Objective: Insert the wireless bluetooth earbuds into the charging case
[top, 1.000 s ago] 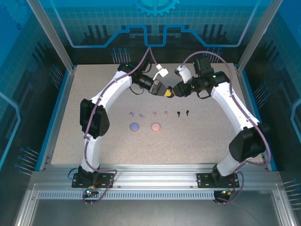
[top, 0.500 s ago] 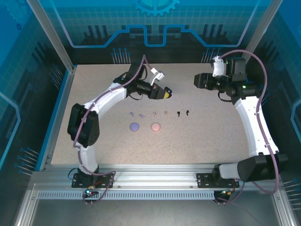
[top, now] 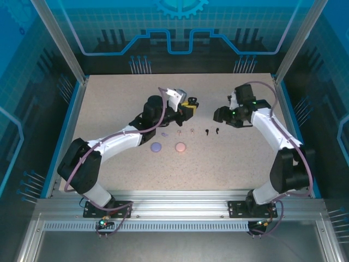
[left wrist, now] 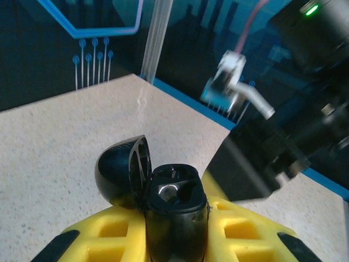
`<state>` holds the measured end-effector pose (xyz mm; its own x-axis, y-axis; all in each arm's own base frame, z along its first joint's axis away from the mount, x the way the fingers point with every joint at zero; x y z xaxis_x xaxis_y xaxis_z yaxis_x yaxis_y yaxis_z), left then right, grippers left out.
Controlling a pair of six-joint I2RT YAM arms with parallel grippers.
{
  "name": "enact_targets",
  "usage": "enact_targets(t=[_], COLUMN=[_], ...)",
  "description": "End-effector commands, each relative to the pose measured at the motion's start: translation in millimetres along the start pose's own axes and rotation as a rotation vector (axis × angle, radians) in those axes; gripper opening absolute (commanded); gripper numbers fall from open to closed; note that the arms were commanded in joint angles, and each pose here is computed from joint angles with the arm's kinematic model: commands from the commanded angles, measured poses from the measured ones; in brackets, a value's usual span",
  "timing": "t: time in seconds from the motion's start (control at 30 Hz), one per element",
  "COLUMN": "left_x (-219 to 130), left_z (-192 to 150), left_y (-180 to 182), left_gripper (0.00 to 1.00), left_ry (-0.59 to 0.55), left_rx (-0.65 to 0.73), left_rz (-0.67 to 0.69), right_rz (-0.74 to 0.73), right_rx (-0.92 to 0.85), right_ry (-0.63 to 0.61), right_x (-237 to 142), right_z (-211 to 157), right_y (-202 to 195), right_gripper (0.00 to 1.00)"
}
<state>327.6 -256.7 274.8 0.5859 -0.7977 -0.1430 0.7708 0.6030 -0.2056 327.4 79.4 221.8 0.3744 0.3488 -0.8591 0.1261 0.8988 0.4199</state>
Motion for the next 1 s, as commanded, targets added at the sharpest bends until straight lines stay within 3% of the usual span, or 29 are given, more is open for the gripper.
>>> enact_targets(t=[0.0,0.2,0.47,0.97], left_x=[-14,-30,-38,-41], left_z=[23,16,13,12], left_y=[-2,-1,-2,-4], left_gripper=[0.00,0.00,0.00,0.00], left_ry=[-0.187,-0.226,-0.239,-0.247], left_rx=[0.088,0.110,0.107,0.106], left_rz=[0.147,0.231,0.238,0.223], right_rz=[-0.094,-0.217,-0.346,-0.434], right_rx=[-0.010,-0.062,-0.096,-0.129], right_ry=[0.053,0.139,0.177,0.237], right_x=[28,67,100,134], right_z=[-3,-5,-2,-8], right_y=[6,22,35,35], right_gripper=[0.61,0.56,0.49,0.41])
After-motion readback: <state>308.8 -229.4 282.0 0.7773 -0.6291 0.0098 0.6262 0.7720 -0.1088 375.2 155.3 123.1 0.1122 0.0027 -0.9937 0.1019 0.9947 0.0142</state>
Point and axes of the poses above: each hand's point on the last joint's axis, 136 mm out from that joint toward the fingers, its own x axis out along the fingers, its own y axis along the line the jaws close on, z = x × y, the point moved 9 cm from there along -x, back along the fingers, and after that the axes turned 3 degrees about x, right-handed, at the moved point
